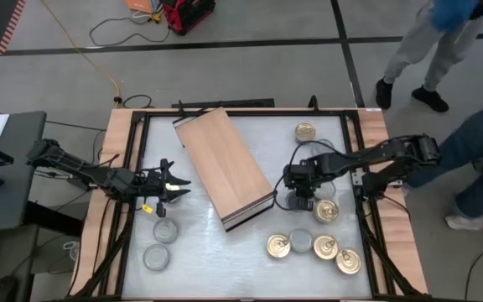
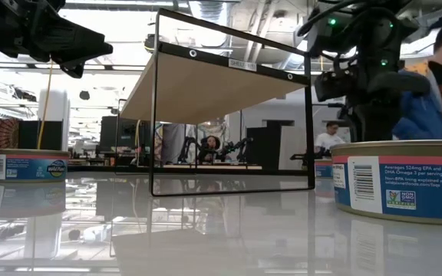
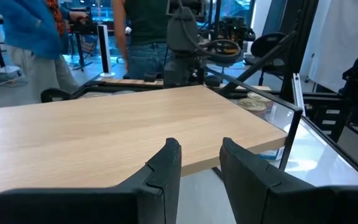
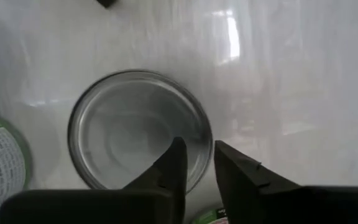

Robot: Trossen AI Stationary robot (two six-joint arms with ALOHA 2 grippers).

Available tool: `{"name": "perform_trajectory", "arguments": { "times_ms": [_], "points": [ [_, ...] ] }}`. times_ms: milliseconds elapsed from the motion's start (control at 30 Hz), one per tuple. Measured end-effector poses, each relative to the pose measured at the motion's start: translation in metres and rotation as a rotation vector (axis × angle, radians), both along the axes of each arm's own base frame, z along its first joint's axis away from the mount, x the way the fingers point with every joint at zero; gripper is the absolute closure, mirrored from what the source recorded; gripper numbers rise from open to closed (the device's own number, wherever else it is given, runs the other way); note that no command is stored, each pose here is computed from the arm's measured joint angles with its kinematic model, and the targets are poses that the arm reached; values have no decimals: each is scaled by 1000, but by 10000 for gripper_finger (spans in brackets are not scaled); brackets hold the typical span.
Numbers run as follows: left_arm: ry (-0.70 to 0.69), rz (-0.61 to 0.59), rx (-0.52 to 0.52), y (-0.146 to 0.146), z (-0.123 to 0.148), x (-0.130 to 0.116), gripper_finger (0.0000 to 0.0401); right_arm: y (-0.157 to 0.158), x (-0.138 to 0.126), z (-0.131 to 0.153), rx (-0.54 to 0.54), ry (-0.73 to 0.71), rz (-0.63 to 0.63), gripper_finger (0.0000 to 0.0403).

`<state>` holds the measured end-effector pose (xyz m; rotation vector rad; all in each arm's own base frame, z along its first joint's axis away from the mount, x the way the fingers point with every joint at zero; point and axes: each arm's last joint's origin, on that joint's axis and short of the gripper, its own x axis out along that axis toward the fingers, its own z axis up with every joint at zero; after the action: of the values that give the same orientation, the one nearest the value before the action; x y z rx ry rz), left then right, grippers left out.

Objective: Stack canned seafood by type on shelf
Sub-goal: Put the green tuna can on the shelf

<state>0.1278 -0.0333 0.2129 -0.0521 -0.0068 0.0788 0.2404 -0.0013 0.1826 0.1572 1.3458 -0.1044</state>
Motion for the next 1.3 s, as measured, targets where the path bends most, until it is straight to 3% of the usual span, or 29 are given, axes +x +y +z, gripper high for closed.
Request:
{"name": "perform_trajectory", "arguments": {
  "times_ms": [200,567,800,1133,1300],
  "points": [
    [1,0,0,0,0,0,298,-4,1,0,33,-18,4,329],
    [15,0,6,0,-1,0,299,-9,-7,-16,30,-10,-15,339],
    [13,0,-10,0,-1,0,299,-34,-10,-17,50,-12,-86,391],
    [21,0,-7,0,-2,0,299,-68,-23,-18,-43,50,-195,370],
    [28,0,-4,0,-3,0,299,-80,-26,1,-122,104,-239,368]
  ]
}}
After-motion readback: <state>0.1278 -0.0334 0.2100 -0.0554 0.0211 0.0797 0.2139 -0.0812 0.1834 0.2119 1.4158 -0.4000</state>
